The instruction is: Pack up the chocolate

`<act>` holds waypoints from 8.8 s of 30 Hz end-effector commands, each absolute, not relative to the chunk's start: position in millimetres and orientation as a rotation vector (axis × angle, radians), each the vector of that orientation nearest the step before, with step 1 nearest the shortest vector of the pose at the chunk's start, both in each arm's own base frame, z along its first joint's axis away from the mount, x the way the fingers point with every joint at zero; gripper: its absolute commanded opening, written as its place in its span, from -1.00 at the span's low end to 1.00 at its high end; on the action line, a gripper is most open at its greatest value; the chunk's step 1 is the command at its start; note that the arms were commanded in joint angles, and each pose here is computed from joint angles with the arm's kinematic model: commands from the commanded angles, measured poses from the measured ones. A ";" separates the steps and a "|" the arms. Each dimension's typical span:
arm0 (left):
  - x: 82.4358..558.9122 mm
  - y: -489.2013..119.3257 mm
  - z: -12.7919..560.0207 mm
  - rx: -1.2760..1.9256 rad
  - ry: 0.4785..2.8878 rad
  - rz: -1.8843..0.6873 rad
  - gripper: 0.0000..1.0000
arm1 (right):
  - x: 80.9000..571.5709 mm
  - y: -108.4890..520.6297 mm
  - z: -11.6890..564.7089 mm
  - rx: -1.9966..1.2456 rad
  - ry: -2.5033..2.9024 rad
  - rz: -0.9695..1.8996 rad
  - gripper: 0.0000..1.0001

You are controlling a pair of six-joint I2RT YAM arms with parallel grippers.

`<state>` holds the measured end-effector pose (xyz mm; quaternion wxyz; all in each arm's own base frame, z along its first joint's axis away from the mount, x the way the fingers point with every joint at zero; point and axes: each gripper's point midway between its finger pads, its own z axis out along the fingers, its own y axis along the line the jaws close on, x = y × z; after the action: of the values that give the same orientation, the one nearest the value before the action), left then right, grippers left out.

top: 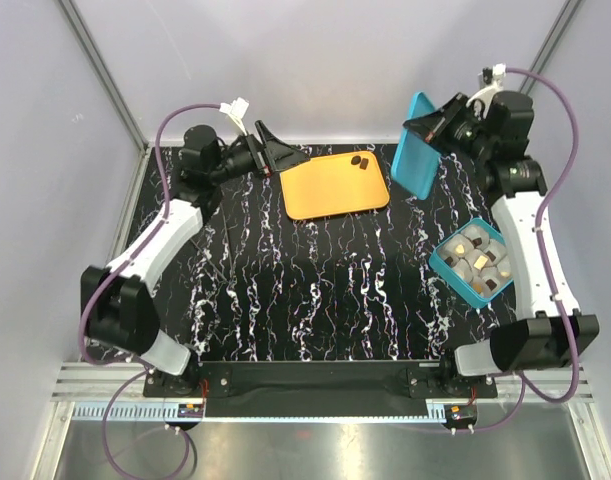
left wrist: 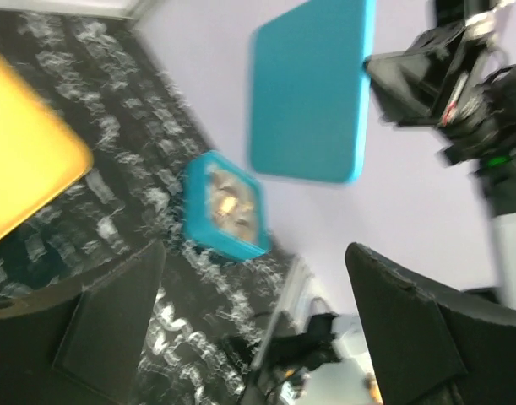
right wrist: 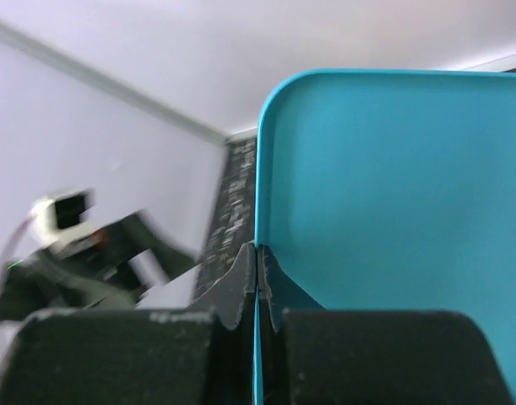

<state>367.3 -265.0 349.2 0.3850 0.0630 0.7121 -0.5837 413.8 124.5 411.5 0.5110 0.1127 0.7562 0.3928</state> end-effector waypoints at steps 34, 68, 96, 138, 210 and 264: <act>347.7 -410.5 436.9 0.605 1.214 -2.188 0.98 | 268.2 187.4 583.2 -0.236 1.164 1.729 -1.00; 369.9 -366.4 378.5 0.440 1.389 -2.206 -0.35 | 350.6 127.4 365.5 0.302 1.856 1.123 -0.39; 372.9 -476.7 212.4 0.423 2.116 -1.038 0.15 | 280.4 5.0 565.5 0.537 1.316 0.484 -1.00; 341.0 -605.9 89.7 0.488 2.143 -0.987 -0.01 | 242.7 3.9 504.7 0.563 1.390 0.448 -1.00; 353.0 -517.1 238.7 0.577 1.856 -1.958 -0.35 | 315.3 -2.1 267.4 0.618 2.030 0.732 -0.21; 356.2 -583.9 118.5 0.573 2.030 -1.770 0.07 | 315.1 -103.7 117.2 1.008 2.032 0.350 0.10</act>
<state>354.5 -573.0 86.6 0.1552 0.1779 0.7552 -0.6116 309.8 -86.5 114.3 0.3858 0.3985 0.8144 0.1708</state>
